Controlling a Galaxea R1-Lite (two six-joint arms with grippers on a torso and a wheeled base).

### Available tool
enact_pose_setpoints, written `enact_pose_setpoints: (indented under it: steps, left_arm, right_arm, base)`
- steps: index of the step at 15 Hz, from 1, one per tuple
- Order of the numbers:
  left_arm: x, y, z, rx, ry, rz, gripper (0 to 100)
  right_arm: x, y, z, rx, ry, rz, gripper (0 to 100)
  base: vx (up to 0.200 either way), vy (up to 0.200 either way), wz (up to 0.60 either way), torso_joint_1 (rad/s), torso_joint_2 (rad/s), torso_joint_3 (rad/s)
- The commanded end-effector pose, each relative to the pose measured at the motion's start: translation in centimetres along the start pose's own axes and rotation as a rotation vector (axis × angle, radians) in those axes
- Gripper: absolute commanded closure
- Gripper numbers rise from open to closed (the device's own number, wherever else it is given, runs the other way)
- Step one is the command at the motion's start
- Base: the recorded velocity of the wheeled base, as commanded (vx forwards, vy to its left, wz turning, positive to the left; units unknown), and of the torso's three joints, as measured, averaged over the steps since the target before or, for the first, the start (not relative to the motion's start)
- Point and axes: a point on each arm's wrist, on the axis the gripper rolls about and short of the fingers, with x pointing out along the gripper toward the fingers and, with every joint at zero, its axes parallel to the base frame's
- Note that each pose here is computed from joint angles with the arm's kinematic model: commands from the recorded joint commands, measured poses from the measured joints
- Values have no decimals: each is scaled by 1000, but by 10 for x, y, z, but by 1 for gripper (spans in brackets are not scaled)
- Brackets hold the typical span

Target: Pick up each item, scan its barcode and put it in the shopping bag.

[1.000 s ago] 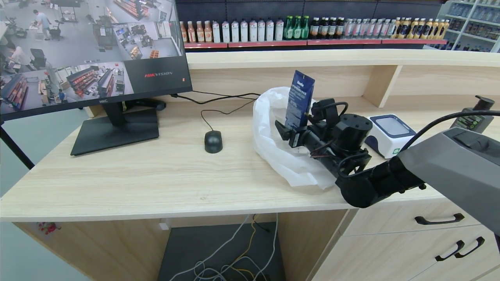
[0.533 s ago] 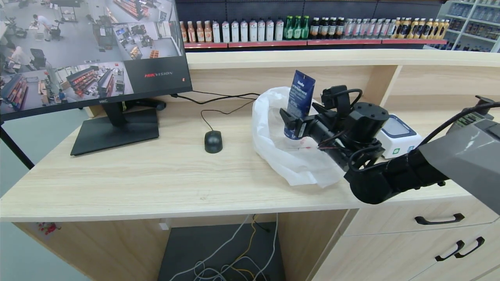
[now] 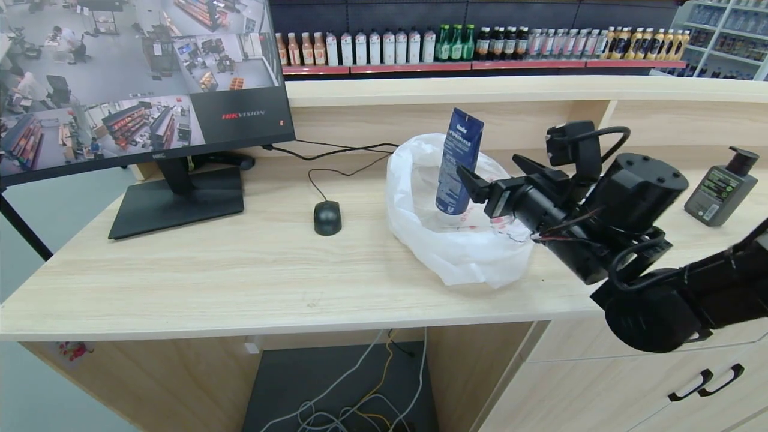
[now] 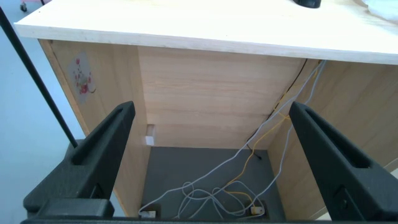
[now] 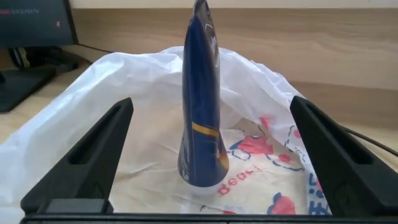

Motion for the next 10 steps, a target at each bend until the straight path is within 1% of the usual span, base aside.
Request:
enact_pose_setpoints:
  steps: [1,3,5,8,10]
  left_arm:
    - [0,0,0,-1,0,1,0]
    - [0,0,0,-1,0,1,0]
    - [0,0,0,1,0,1,0]
    - [0,0,0,1,0,1,0]
    - [0,0,0,1,0,1,0]
  right_arm:
    - [-29,12,9,15,-34,37,0]
    - [-48,27,-1,30,-50,64,0]
    - [-58,28,-6,36,-44,27,0]
    - [-59,28,-4,37,-52,30,0]
    - [-61,32,-6,38,-40,44,0]
  base:
    - [0,0,0,0,0,0]
    - [0,0,0,0,0,0]
    - [0,0,0,0,0,0]
    - [0,0,0,0,0,0]
    - [0,0,0,0,0,0]
